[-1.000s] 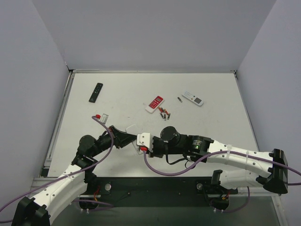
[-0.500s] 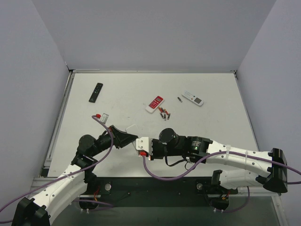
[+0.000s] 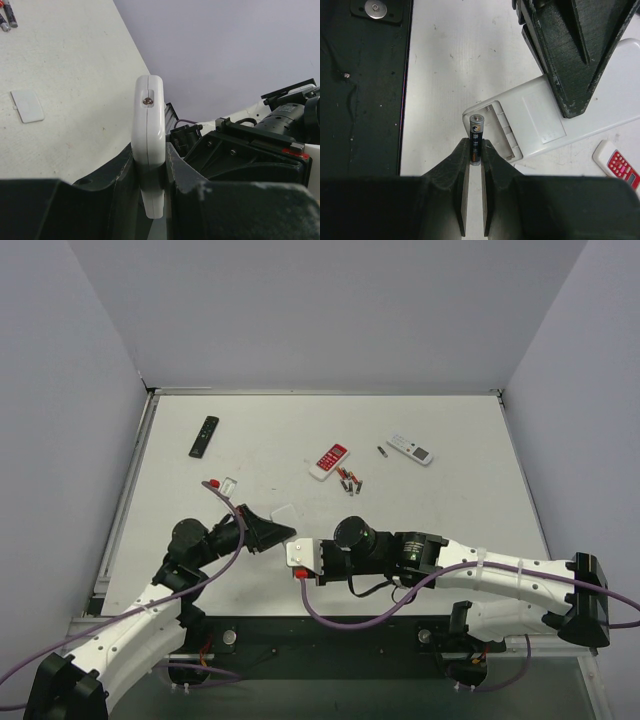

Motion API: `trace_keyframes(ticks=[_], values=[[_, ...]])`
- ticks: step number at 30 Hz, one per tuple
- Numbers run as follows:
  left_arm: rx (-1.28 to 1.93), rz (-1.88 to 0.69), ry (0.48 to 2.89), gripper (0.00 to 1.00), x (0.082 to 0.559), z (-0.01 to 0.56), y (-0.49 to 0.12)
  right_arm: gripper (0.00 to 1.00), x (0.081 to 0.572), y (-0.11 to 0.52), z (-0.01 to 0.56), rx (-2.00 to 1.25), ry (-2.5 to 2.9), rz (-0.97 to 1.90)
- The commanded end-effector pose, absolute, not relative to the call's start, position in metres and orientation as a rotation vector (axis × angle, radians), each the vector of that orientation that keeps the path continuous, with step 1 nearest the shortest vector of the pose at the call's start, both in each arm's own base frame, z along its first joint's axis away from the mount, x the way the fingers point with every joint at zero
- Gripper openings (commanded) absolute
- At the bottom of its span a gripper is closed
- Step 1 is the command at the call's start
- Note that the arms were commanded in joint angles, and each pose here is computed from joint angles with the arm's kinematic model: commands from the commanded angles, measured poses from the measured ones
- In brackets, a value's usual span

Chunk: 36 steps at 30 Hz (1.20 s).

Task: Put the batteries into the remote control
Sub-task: Load the battery into the remote control.

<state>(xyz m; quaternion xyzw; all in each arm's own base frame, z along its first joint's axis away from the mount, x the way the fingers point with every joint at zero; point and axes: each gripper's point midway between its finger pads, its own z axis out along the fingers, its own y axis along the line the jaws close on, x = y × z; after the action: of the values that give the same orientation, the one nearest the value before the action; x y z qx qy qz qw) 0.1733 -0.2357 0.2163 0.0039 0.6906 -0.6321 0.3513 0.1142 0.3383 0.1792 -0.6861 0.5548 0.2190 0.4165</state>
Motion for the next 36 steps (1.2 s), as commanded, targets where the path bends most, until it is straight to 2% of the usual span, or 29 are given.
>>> trace_keyframes(ticks=[1,36], values=[[0.095,-1.673,1.724,0.00,0.168,0.245,-0.239,0.00,0.115,0.344,0.204,-1.700,1.313,0.544],[0.096,-1.684,1.753,0.00,0.168,0.248,-0.241,0.00,0.110,0.347,0.184,-1.841,1.283,0.514]])
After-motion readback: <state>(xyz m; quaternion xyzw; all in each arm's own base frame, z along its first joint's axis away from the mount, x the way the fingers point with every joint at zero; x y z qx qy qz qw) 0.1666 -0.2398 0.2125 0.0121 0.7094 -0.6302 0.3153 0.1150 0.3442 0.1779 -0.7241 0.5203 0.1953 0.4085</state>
